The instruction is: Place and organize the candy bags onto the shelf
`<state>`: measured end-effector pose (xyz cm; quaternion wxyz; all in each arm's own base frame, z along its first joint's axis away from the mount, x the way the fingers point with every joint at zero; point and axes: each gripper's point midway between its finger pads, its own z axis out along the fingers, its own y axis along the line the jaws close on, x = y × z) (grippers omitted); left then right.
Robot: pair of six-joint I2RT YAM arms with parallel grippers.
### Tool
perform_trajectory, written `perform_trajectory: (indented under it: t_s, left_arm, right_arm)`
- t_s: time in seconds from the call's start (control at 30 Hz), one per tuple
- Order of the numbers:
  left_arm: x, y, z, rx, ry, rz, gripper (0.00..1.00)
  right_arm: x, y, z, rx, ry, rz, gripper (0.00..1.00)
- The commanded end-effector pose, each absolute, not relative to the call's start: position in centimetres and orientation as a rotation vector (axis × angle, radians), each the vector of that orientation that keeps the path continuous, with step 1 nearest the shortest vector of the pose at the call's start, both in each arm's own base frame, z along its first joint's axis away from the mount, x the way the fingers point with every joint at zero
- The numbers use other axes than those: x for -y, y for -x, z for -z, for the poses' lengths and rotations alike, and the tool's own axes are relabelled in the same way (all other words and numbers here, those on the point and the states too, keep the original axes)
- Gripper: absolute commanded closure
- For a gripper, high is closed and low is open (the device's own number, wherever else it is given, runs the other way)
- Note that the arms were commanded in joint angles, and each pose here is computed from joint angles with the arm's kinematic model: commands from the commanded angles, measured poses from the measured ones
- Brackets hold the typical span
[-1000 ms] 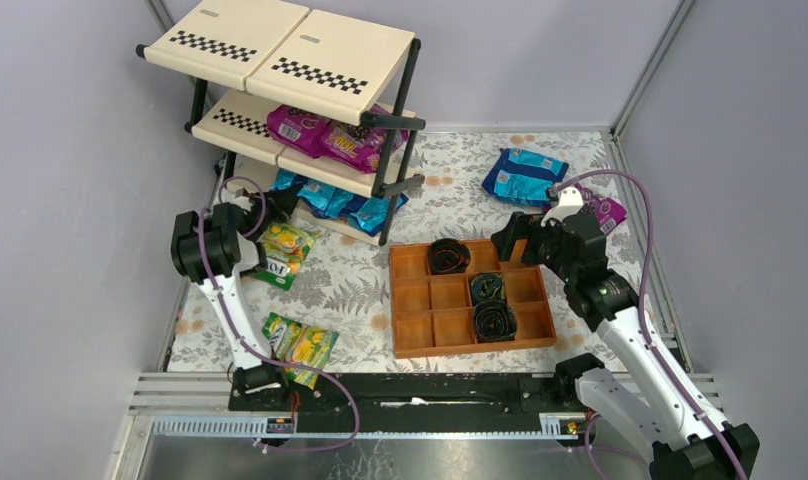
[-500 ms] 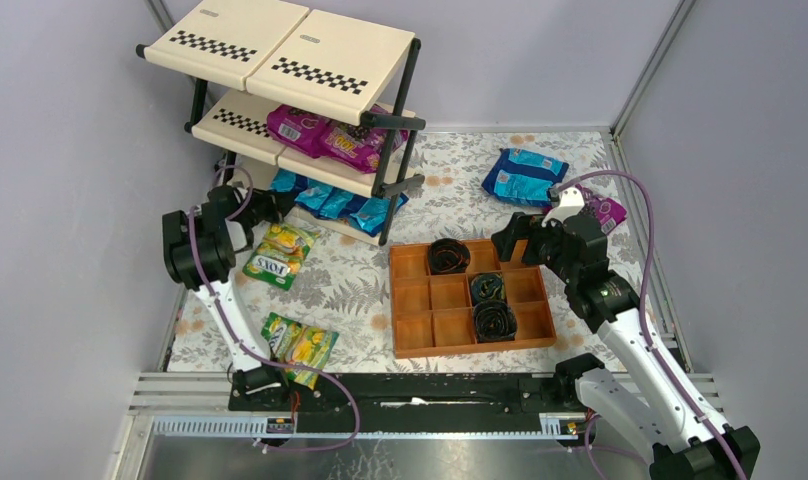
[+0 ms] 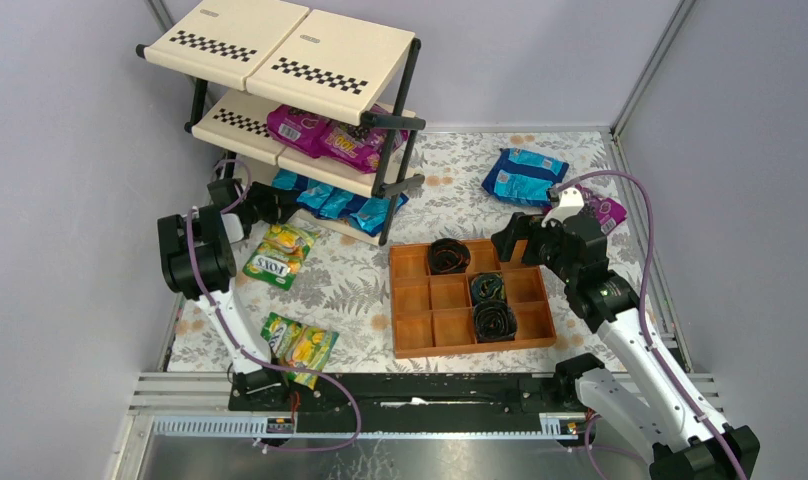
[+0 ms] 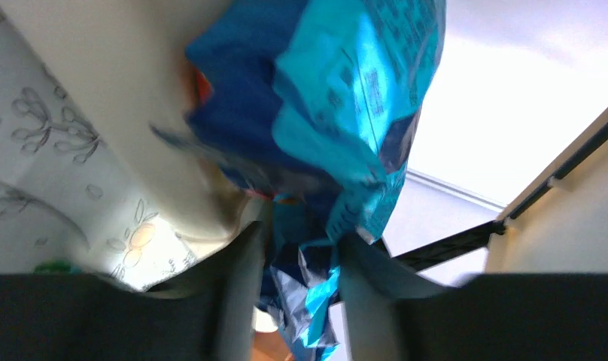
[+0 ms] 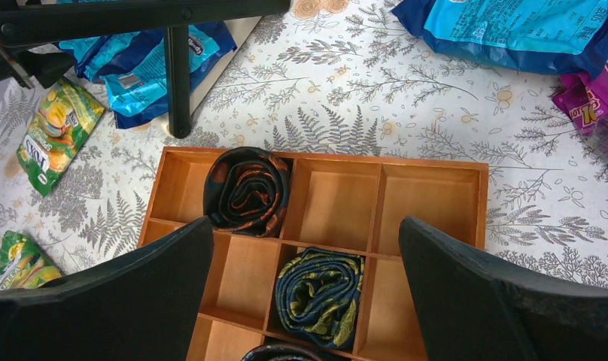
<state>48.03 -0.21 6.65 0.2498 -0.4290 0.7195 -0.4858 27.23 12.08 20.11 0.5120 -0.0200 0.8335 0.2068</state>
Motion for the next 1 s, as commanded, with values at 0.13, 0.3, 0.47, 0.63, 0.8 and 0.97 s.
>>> perform_trajectory:
  t_s: [0.13,0.3,0.47,0.63,0.8,0.97]
  left_arm:
    - [-0.2,-45.3,-11.3,-1.914,1.088,1.243,0.17]
    - [0.6,-43.7,-12.3,-1.893,1.073,1.276,0.01]
    - [1.1,-42.0,-14.0,-1.885,1.017,1.252,0.01]
    - [1.8,-40.0,-15.7,-1.922,0.902,1.132,0.01]
    - [5.2,-37.1,-16.2,-1.991,0.748,1.083,0.01]
    - [11.1,-33.6,-17.4,-2.053,0.470,1.076,0.01]
  right_arm:
    - [-12.2,-27.9,-20.4,-2.019,0.054,-0.492,0.00]
    - [-11.9,-28.1,-19.8,-2.043,0.043,-0.463,0.00]
    - [-12.0,-28.1,-19.4,-2.066,0.043,-0.461,0.00]
    - [-12.6,-28.3,-19.3,-2.092,0.042,-0.493,0.00]
    - [-13.8,-28.3,-19.0,-2.117,0.016,-0.581,0.00]
    - [-15.1,-28.2,-18.4,-2.137,-0.022,-0.676,0.00]
